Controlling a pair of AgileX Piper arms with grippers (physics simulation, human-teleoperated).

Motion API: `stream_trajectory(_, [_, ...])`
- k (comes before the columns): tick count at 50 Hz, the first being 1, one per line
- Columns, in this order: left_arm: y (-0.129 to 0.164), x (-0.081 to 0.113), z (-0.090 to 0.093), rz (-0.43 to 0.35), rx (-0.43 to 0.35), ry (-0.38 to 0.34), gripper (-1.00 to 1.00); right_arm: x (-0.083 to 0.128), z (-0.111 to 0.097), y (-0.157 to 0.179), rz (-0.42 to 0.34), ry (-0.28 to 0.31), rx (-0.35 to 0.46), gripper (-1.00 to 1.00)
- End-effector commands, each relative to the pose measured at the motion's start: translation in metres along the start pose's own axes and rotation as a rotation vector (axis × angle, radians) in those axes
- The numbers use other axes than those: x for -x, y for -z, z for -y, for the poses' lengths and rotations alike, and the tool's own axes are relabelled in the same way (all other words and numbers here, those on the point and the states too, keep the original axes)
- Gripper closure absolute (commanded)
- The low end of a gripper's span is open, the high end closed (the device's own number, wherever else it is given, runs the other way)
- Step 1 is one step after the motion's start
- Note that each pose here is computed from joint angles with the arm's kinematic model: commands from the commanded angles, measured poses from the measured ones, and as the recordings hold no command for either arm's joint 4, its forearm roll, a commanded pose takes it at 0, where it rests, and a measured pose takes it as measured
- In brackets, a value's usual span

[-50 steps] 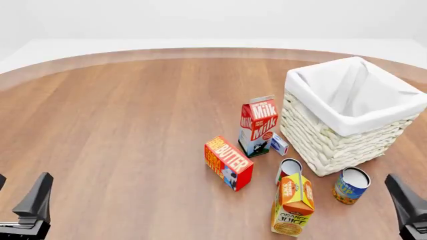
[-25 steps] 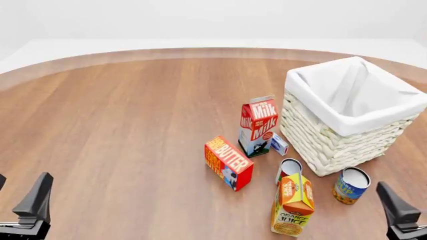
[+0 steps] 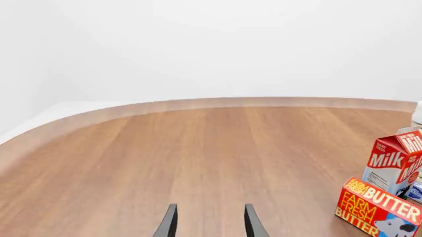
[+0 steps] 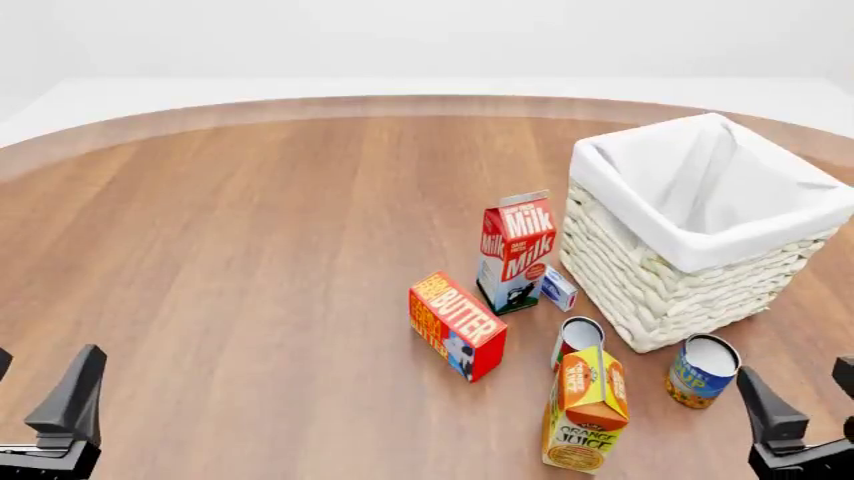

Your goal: Pick up the alphabet soup, and put it in the basket.

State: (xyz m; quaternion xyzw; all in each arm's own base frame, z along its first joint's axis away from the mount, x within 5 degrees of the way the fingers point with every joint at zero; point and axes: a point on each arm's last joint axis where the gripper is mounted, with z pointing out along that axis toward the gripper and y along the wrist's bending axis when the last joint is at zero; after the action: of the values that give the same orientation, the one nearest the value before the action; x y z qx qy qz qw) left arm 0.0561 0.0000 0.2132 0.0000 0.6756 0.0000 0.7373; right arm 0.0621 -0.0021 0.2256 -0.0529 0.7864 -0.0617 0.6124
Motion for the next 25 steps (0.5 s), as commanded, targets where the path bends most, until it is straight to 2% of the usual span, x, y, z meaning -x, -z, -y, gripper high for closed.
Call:
stream_trajectory(1, [0.000, 0.000, 0.000, 0.000, 0.000, 0.000, -1.00, -0.009, 0.000, -0.010, -0.016, -0.001, -0.014, -1.00])
stream_trajectory(22, [0.000, 0.000, 0.000, 0.000, 0.000, 0.000, -1.00, -0.021, -0.002, -0.027, -0.037, -0.026, -0.017, -1.00])
stream_trajectory(25, [0.000, 0.000, 0.000, 0.000, 0.000, 0.000, -1.00, -0.022, -0.002, -0.029, -0.038, -0.051, -0.009, -1.00])
